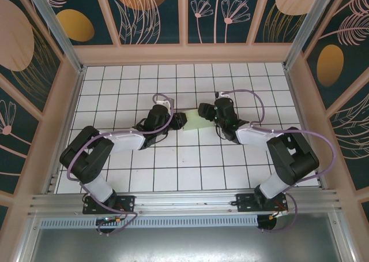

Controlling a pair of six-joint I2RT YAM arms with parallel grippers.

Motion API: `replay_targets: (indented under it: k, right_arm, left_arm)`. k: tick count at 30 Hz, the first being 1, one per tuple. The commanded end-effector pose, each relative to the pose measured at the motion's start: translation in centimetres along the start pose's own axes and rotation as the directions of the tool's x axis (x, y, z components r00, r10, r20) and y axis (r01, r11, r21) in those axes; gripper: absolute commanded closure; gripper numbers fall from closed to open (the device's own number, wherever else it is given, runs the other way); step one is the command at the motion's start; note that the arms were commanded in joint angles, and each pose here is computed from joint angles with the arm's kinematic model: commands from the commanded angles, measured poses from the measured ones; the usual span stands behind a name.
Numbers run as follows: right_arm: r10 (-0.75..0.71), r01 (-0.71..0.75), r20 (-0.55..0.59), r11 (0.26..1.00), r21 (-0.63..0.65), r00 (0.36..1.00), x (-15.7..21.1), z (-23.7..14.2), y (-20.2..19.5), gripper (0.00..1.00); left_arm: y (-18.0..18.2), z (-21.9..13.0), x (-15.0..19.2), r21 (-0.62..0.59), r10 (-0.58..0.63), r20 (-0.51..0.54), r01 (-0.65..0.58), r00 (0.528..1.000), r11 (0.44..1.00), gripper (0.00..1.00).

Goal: Fold the paper box

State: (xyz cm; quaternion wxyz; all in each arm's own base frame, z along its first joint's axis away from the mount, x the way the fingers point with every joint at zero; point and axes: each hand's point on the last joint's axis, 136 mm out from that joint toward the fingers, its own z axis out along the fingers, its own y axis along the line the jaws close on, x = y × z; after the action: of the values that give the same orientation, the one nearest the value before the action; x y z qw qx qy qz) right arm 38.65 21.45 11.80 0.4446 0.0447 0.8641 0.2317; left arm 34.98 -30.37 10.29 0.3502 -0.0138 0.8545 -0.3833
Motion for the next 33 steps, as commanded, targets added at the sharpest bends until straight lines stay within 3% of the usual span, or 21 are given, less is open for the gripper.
replay_targets:
  k: [1,4,9,13,16,20,23,26,28,30,33]
  right_arm:
    - [0.009,-0.008,0.013,0.992,-0.123,1.0,-1.8,-1.8,1.9,0.29]
    - [0.034,-0.036,-0.013,0.987,-0.156,0.999,-1.6,-2.1,1.3,0.3]
    - [0.081,-0.087,-0.069,0.992,-0.094,0.994,0.4,-1.7,-1.3,0.36]
    - [0.107,-0.114,-0.093,0.991,-0.069,0.99,1.7,-1.6,-2.6,0.51]
    - [0.104,-0.113,-0.108,0.99,-0.084,0.989,2.6,-1.3,-2.7,0.73]
    - [0.103,-0.115,-0.103,0.986,-0.124,0.989,2.6,-1.3,-2.2,0.84]
    - [0.096,-0.107,-0.077,0.984,-0.145,0.992,1.7,-1.7,-1.7,0.82]
    - [0.095,-0.101,-0.045,0.98,-0.17,0.995,0.5,-2.3,-1.1,0.59]
    - [0.099,-0.102,-0.025,0.977,-0.189,0.995,0.1,-2.6,-1.0,0.52]
    - [0.103,-0.107,-0.032,0.976,-0.187,0.994,0.8,-2.5,-1.4,0.52]
    - [0.118,-0.127,-0.069,0.981,-0.145,0.991,2.6,-1.7,-2.8,0.61]
  left_arm:
    - [4.3,0.6,4.8,-0.128,-0.027,-0.152,0.007,0.988,0.992,0.74]
    - [4.5,0.8,5.0,-0.134,-0.027,-0.16,0.005,0.987,0.991,0.75]
    - [4.5,0.9,5.1,-0.132,-0.02,-0.166,-0.002,0.986,0.991,0.75]
    - [4.6,0.8,5.1,-0.14,-0.017,-0.167,-0.006,0.986,0.99,0.75]
    - [4.6,0.9,5.1,-0.139,-0.013,-0.167,-0.01,0.986,0.99,0.75]
    - [4.7,1.0,5.0,-0.138,-0.01,-0.155,-0.012,0.988,0.99,0.75]
    - [4.7,1.0,4.8,-0.141,-0.009,-0.145,-0.011,0.989,0.99,0.76]
    - [4.7,1.0,4.7,-0.139,-0.012,-0.141,-0.008,0.99,0.99,0.75]
    - [4.6,1.0,4.5,-0.137,-0.015,-0.134,-0.003,0.991,0.991,0.64]
    - [4.0,1.0,4.3,-0.114,-0.007,-0.13,-0.008,0.991,0.994,0.46]
    - [2.9,1.1,3.5,-0.088,0.006,-0.129,-0.018,0.992,0.996,0.3]
